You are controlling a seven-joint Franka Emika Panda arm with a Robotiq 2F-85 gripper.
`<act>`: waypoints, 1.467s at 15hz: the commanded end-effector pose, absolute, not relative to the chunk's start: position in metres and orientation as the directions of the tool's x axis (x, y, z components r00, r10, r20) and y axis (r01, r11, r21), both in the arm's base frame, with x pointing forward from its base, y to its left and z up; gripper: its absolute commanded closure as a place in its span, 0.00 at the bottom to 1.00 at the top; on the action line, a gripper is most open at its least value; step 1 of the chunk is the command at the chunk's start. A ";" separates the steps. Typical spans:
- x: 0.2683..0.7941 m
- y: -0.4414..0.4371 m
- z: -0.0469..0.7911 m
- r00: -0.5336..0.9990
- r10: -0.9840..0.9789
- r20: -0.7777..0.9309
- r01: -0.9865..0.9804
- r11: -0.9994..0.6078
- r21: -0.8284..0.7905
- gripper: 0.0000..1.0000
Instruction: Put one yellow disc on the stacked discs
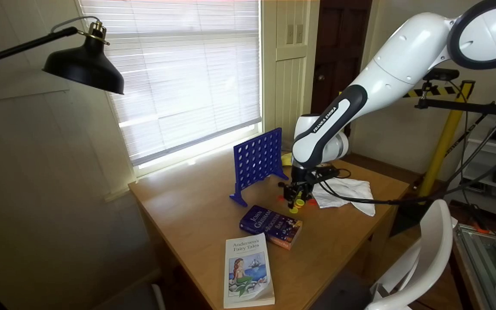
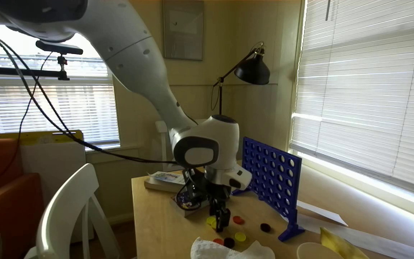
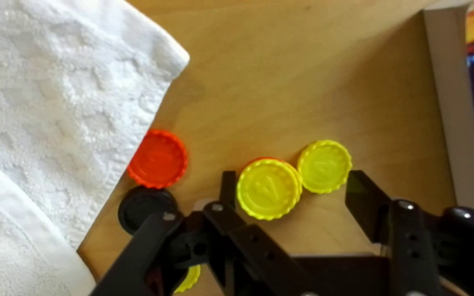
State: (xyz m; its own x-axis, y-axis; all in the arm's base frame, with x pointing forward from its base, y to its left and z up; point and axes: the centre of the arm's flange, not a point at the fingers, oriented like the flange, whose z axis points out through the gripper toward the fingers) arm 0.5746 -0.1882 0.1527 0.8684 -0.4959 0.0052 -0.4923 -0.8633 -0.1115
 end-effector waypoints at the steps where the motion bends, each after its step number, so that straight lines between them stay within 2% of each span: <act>1: 0.576 -0.190 0.155 0.865 -0.502 0.010 -0.494 -0.855 -0.157 0.31; 17: 0.575 -0.194 0.161 0.847 -0.531 0.023 -0.514 -0.830 -0.218 0.40; 22: 0.574 -0.197 0.162 0.845 -0.534 0.025 -0.517 -0.829 -0.211 0.40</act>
